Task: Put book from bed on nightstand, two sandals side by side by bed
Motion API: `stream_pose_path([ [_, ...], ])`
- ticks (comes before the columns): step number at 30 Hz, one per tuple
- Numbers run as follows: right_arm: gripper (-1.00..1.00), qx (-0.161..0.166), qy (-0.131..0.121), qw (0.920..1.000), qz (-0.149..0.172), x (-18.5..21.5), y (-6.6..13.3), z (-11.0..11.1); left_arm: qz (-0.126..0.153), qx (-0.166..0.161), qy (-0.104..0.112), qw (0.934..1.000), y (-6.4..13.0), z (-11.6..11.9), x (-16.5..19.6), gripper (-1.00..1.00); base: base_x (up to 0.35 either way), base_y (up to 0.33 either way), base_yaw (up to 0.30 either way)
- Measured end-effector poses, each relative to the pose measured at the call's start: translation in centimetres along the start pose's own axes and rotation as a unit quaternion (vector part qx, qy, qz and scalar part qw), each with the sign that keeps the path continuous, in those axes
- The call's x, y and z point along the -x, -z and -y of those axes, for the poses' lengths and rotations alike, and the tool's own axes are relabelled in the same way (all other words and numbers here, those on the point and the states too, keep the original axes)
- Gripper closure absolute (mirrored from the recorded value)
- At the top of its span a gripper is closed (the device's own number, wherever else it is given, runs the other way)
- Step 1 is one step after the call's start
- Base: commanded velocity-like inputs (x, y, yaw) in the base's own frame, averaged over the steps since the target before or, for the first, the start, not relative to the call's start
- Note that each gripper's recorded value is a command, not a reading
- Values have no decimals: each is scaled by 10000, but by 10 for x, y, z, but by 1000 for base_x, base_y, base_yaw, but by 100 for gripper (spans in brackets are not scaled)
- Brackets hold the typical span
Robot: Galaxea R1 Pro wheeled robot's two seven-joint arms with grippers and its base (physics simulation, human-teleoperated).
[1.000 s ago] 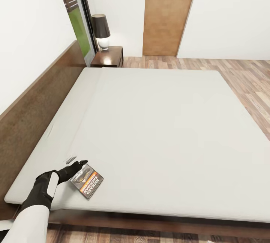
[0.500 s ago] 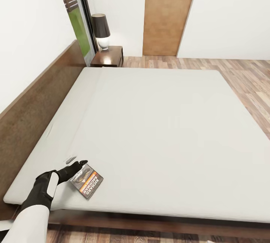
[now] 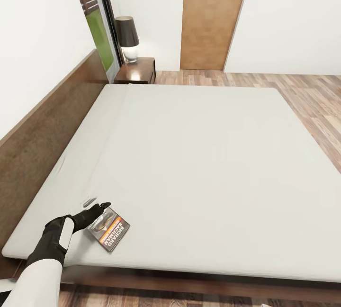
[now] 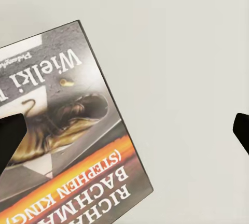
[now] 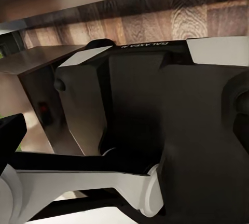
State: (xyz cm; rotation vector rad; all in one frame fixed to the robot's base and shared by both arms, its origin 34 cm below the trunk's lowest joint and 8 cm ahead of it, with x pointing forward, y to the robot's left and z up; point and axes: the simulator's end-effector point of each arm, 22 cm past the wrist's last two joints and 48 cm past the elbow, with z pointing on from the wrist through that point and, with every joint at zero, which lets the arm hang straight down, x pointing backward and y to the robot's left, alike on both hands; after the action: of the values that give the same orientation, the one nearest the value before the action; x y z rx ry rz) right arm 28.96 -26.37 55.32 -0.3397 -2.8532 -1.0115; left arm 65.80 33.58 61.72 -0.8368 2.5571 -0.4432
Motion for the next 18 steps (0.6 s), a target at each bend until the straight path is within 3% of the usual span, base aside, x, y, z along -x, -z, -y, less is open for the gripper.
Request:
stream_pose_path([
  [18, -100, 3, -1, 10000, -2, 0, 0, 0, 0, -1, -7, 10000, 0, 0, 0, -100, 15, 12, 0],
])
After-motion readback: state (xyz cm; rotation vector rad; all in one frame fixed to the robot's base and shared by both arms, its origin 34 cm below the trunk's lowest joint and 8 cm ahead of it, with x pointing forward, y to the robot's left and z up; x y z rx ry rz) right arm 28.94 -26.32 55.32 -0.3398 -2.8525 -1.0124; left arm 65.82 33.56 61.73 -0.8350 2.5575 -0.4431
